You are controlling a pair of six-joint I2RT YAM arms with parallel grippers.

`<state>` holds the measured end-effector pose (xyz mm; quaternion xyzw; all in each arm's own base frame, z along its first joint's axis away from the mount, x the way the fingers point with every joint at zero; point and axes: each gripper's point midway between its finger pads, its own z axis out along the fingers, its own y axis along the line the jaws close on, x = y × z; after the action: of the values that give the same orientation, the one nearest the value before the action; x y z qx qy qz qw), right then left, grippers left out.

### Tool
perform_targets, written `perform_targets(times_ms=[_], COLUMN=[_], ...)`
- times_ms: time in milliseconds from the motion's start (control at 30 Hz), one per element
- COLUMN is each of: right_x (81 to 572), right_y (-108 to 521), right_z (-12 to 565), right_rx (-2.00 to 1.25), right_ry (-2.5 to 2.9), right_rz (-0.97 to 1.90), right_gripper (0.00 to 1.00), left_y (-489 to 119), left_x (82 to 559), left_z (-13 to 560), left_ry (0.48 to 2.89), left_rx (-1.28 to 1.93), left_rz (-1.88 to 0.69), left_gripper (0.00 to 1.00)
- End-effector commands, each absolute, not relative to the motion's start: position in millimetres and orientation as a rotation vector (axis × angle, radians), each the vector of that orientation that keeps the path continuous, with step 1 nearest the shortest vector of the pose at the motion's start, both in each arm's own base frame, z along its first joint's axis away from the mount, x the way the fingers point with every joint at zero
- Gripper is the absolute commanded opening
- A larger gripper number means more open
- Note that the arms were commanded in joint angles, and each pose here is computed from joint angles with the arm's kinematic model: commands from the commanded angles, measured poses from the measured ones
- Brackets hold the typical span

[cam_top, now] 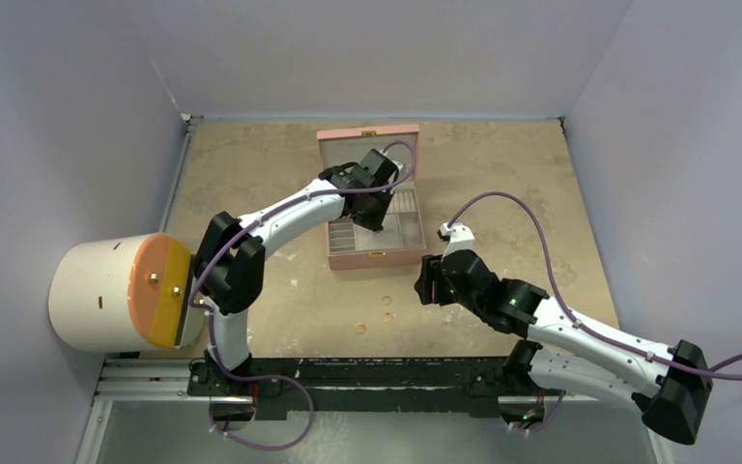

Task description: Organize the mixed jewelry

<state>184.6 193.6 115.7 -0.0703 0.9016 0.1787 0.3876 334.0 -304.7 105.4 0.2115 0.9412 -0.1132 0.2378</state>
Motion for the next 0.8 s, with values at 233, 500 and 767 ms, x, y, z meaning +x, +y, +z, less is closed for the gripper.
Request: perform_targets(times_ms=[233, 500, 767], right_x=[187.4, 187.0, 186.4], right_y=[197.9, 196.3, 195.6], right_z=[120.2, 120.9, 121.7], right_rx=[-0.152, -0.148, -0.149], right_ry=[2.277, 2.275, 2.275], right_rz=[0.486, 0.484, 0.485], right_gripper=[0.58, 0.58, 0.58], left_y=[-301.0, -298.7, -300.4], left_x=[335.6, 332.5, 332.0], left_z=[116.1, 118.7, 122.8], left_ry=[2.548, 2.543, 2.531], left_rx=[0.58, 0.588, 0.586], left_rz=[-0.308, -0.301, -0.307], left_gripper=[0.0, 0.0, 0.0])
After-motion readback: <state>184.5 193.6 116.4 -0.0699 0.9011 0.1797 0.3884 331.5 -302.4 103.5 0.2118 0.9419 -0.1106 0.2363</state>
